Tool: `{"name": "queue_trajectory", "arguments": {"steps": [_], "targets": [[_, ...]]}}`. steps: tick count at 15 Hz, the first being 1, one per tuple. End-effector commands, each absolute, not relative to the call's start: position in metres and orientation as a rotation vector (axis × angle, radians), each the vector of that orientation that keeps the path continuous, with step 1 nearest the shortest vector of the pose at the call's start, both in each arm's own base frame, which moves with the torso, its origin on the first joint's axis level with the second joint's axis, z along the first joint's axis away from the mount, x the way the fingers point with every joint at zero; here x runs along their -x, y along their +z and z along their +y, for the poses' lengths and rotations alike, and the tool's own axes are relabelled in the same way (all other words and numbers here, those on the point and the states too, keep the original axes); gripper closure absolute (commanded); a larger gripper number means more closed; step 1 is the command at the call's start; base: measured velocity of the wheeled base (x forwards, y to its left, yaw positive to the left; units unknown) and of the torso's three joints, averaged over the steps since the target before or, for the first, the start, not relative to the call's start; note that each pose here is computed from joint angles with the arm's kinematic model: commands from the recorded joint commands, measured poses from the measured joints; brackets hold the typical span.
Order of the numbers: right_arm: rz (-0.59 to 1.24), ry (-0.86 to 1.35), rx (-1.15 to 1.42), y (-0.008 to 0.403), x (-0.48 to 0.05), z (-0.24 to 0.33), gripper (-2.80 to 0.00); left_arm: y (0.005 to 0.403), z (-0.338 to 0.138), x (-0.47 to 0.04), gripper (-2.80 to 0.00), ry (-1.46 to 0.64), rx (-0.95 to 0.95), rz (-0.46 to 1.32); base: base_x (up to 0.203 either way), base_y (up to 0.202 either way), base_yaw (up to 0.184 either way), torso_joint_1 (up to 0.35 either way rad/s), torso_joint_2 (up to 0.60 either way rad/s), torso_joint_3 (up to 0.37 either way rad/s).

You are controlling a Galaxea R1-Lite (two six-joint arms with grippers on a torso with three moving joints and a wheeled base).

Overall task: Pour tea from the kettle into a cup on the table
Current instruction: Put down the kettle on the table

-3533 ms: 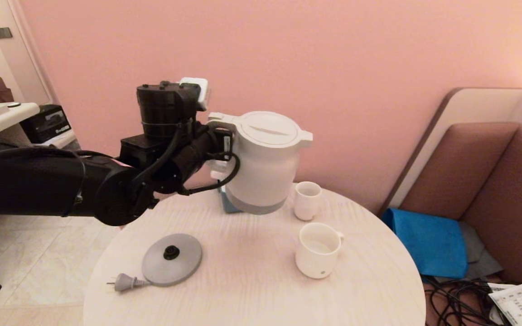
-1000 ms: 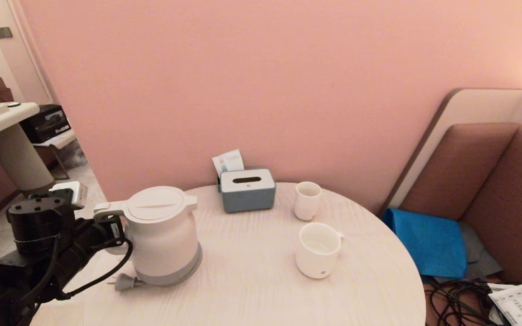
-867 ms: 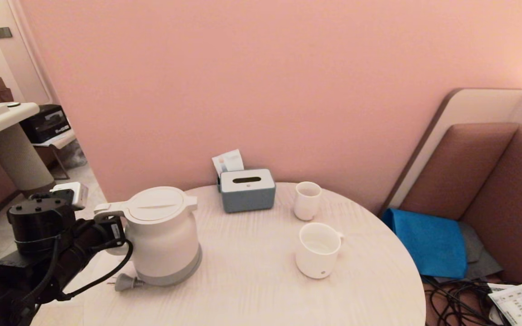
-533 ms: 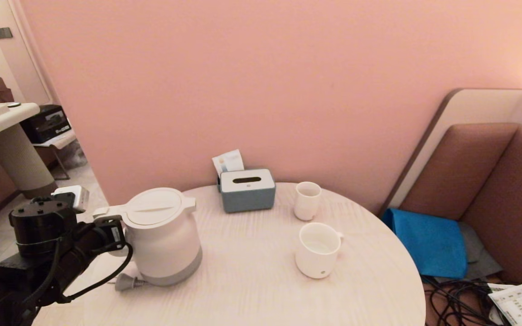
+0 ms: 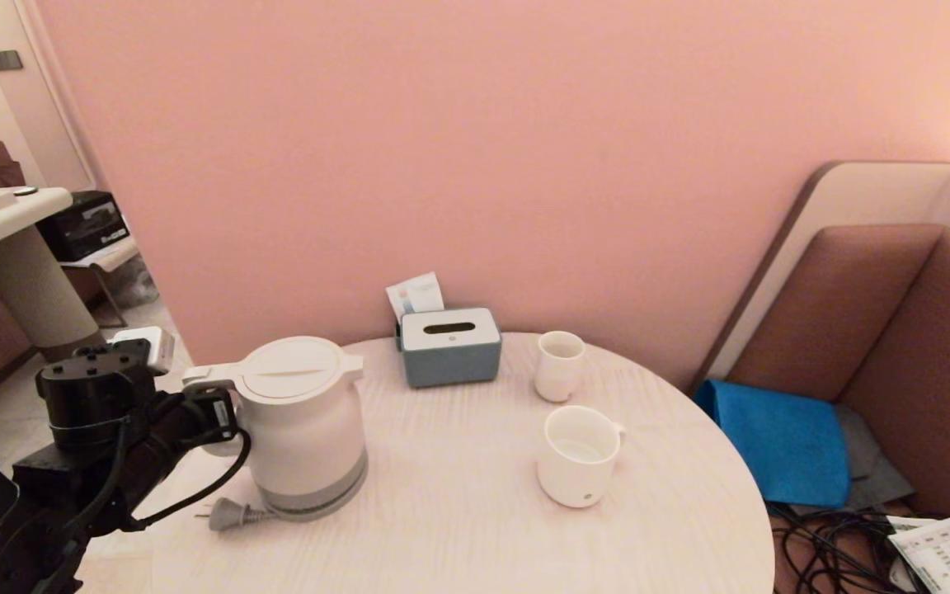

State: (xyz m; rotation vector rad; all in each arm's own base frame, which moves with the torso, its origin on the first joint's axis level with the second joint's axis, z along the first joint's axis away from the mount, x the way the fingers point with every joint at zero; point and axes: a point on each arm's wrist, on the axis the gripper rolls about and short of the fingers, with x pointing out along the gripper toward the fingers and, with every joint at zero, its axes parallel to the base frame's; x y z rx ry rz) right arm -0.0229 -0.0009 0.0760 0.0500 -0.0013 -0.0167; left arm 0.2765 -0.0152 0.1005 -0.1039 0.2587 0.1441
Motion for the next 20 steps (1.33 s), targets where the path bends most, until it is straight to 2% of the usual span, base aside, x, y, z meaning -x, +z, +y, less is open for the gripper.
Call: {"name": "queue_trajectory", "arguments": {"steps": [1, 20], "targets": [[0.000, -0.016, -0.051, 0.076, 0.023, -0.001, 0.00, 0.102, -0.015, -0.281, 0.00, 0.144, 0.107, 0.239, 0.000, 0.000, 0.000, 0.000, 0.00, 0.000], [0.000, -0.017, -0.051, 0.076, 0.023, -0.001, 0.00, 0.085, -0.009, -0.269, 0.00, 0.171, 0.095, 0.321, 0.000, 0.000, 0.000, 0.000, 0.00, 0.000]]}}
